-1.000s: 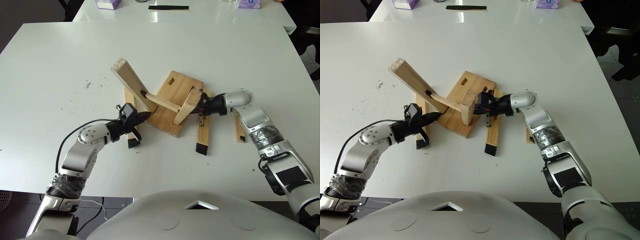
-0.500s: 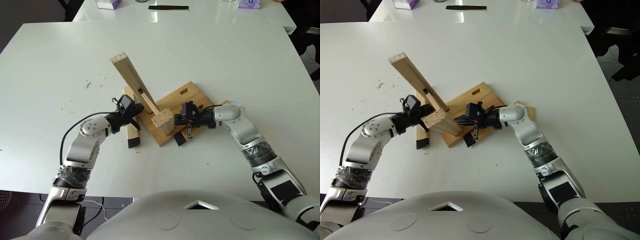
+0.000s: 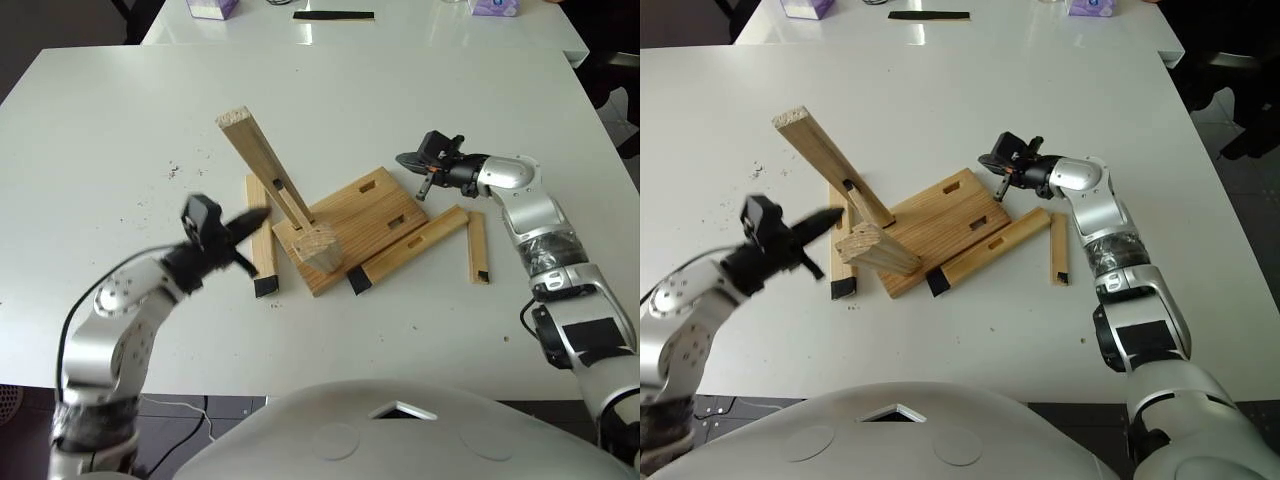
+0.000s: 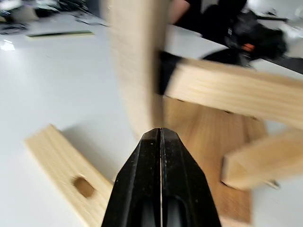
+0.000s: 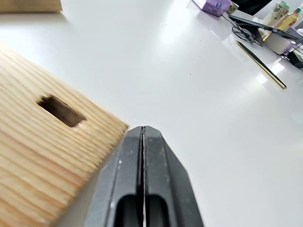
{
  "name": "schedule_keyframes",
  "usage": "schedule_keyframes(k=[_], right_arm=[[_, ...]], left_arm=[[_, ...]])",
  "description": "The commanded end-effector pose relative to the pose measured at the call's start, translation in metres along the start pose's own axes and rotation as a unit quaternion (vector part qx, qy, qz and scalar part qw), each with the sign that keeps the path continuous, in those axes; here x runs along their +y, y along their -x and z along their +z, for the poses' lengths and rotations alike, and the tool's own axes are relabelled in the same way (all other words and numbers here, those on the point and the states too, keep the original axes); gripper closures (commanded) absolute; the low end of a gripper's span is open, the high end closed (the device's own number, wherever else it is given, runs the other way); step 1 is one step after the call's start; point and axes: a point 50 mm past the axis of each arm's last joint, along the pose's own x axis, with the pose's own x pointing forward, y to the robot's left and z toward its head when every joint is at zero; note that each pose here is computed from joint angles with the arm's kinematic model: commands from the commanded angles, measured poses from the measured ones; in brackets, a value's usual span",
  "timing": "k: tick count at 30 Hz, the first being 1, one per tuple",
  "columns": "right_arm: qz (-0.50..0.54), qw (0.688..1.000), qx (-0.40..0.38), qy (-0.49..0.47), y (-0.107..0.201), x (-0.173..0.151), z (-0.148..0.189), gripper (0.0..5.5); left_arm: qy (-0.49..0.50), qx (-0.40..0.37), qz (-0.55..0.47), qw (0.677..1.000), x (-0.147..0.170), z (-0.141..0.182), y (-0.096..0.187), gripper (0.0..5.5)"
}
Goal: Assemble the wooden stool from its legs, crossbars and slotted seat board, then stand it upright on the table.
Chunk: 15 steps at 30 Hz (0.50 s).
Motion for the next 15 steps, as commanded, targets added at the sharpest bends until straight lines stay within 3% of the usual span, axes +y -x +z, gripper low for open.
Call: schedule_keyframes(k=[1, 5, 15], right_arm=[[0.004, 0.999, 0.034, 0.030, 0.003, -0.003, -0.013, 5.47], [0.018, 0.998, 0.045, 0.037, 0.005, 0.001, -0.019, 5.47], [0.101, 0.990, 0.064, 0.072, -0.002, 0.005, -0.015, 5.47]], left_arm=[[-0.017, 0.095, -0.032, 0.995, -0.013, -0.015, 0.013, 5.50], [-0.020, 0.135, -0.042, 0.990, -0.019, -0.025, 0.014, 5.50], [0.009, 0.141, -0.019, 0.990, -0.032, -0.055, -0.026, 5.50]])
